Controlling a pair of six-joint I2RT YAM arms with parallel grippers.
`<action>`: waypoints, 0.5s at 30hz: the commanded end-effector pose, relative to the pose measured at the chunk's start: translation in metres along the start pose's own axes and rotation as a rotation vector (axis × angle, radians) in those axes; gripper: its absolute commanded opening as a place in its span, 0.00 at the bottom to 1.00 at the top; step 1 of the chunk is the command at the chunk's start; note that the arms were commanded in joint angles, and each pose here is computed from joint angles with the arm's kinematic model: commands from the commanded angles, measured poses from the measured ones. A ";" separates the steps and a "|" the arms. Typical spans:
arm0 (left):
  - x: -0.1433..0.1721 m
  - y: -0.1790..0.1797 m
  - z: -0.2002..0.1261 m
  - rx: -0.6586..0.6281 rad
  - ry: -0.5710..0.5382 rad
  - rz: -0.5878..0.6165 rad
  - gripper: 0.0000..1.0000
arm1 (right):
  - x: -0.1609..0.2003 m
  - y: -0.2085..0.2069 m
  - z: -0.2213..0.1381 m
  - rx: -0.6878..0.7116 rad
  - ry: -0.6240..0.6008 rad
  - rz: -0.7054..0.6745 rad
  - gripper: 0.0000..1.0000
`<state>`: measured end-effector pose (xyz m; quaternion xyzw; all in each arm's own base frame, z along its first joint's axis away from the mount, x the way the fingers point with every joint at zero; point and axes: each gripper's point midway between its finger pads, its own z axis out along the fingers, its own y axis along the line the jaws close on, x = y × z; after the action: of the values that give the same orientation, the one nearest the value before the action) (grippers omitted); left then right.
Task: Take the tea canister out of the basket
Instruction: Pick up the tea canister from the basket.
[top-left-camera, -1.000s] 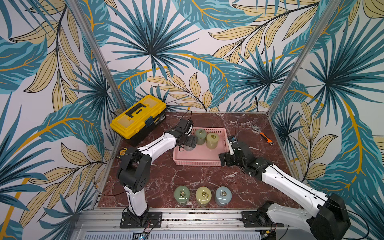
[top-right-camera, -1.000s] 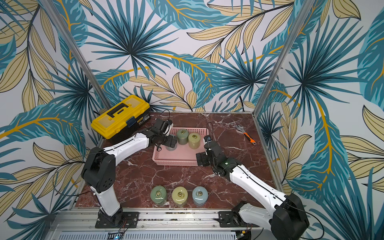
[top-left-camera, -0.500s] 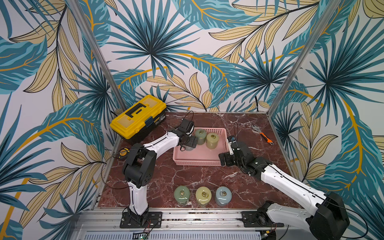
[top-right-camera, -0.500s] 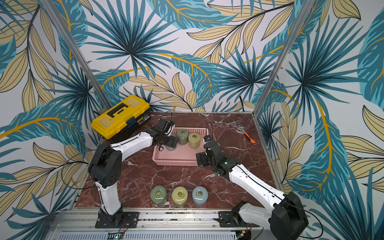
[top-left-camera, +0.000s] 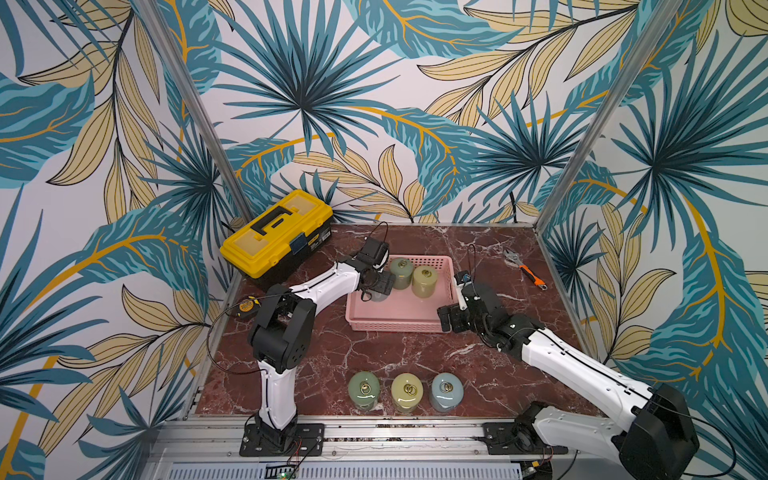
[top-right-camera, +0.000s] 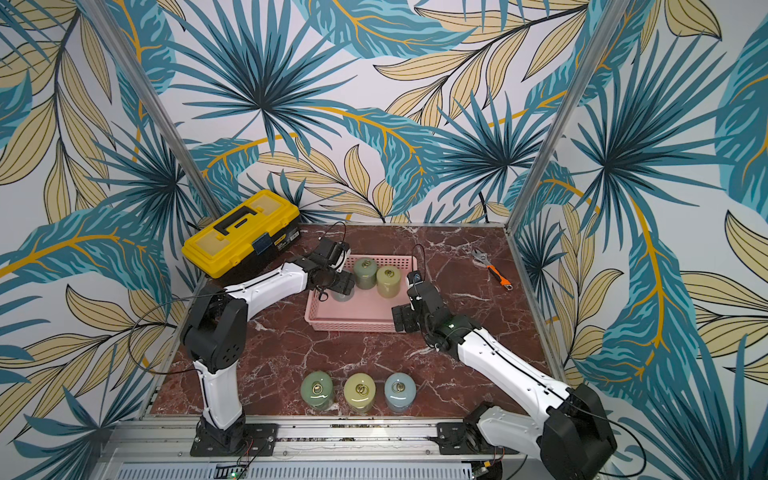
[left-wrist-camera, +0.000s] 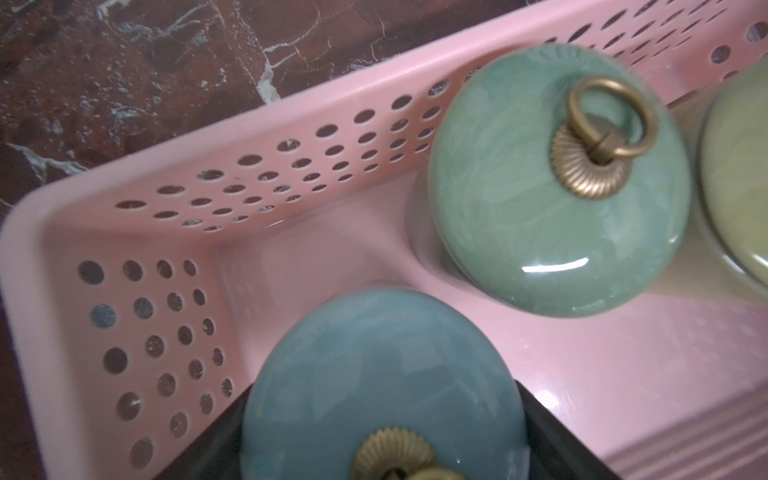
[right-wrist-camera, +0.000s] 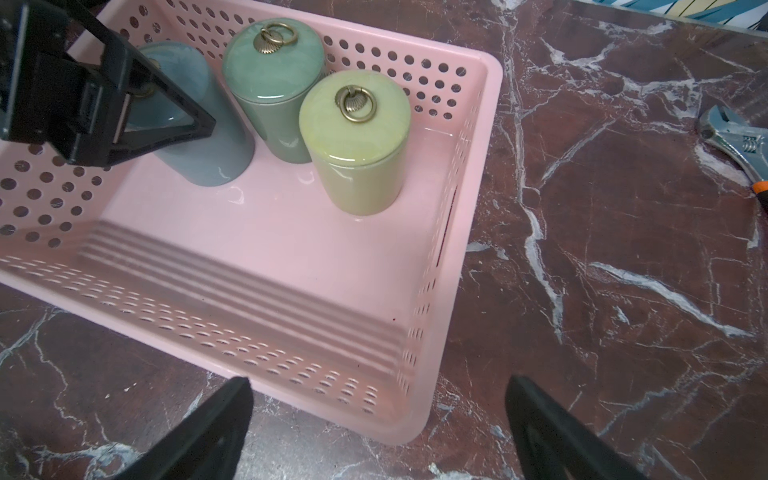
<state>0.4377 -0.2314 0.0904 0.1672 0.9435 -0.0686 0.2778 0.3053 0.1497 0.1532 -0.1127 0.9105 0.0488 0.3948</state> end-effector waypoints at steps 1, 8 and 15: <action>-0.017 -0.001 -0.007 0.001 -0.039 0.005 0.59 | 0.006 -0.004 0.005 0.017 0.009 -0.009 0.99; -0.027 -0.005 -0.022 0.020 -0.074 0.002 0.53 | 0.006 -0.005 0.005 0.024 0.008 -0.009 0.99; -0.037 -0.010 -0.049 0.054 -0.115 -0.007 0.51 | 0.006 -0.006 0.003 0.030 0.003 -0.005 0.99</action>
<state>0.4312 -0.2312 0.0948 0.1693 0.9450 -0.0747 0.2697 0.3059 0.1485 0.1535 -0.1112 0.9103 0.0456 0.3960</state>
